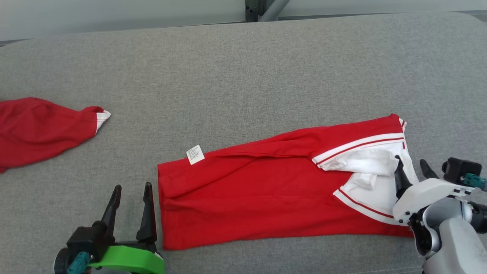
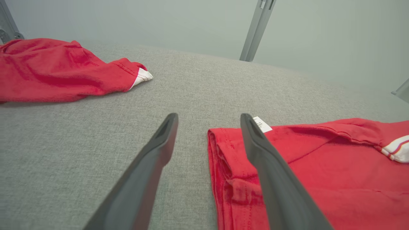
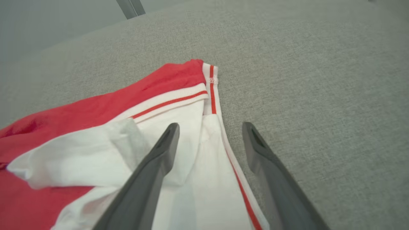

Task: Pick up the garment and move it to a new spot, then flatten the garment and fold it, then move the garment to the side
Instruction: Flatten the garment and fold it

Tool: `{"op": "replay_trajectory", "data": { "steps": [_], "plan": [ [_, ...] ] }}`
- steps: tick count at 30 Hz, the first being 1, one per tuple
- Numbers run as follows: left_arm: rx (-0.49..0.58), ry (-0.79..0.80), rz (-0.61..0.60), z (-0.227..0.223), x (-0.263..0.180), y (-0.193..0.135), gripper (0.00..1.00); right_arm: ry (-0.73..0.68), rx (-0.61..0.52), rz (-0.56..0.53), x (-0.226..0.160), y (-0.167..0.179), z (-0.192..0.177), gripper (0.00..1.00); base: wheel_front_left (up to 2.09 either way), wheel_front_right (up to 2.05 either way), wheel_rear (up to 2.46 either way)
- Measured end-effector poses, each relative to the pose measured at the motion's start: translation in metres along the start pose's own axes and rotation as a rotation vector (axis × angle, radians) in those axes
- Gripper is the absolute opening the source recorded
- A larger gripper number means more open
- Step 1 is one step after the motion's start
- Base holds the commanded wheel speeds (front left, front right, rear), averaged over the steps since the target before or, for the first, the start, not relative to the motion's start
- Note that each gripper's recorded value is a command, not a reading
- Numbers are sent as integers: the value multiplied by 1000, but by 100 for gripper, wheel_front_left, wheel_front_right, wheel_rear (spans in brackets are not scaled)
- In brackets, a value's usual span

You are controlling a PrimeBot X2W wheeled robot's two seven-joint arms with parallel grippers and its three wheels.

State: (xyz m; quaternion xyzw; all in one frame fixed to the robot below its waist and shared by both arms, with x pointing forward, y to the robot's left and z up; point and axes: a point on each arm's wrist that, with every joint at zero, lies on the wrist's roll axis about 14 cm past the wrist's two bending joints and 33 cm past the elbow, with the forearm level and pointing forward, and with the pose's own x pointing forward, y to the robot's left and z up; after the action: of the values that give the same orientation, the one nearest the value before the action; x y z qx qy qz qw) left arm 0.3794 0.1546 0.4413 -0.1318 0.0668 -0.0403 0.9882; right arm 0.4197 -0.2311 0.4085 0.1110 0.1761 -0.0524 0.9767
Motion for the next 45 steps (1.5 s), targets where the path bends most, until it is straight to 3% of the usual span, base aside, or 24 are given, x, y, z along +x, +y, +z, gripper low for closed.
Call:
{"op": "replay_trajectory", "data": {
  "steps": [9,27,28,29,30,34,38,45],
  "plan": [
    [29,-29,47,5,-13,7,100,159,-48,32,5,9,-40,100,0,0,0],
    [30,-53,52,11,-22,13,100,229,-91,37,9,1,-52,100,0,0,0],
    [26,-52,53,10,-22,13,100,229,-85,39,9,2,-52,70,0,0,0],
    [22,-51,53,10,-22,13,100,226,-76,41,10,4,-53,14,0,0,0],
    [21,-49,52,9,-22,13,100,222,-60,45,10,7,-53,0,0,0,0],
    [11,-49,49,9,-21,11,100,194,60,57,11,19,-51,0,0,0,0],
    [3,-51,49,9,-19,10,100,152,148,27,10,4,-38,0,0,0,0],
    [-8,-57,38,11,-18,5,100,73,171,-136,-1,-82,0,0,0,0,0]
  ]
}}
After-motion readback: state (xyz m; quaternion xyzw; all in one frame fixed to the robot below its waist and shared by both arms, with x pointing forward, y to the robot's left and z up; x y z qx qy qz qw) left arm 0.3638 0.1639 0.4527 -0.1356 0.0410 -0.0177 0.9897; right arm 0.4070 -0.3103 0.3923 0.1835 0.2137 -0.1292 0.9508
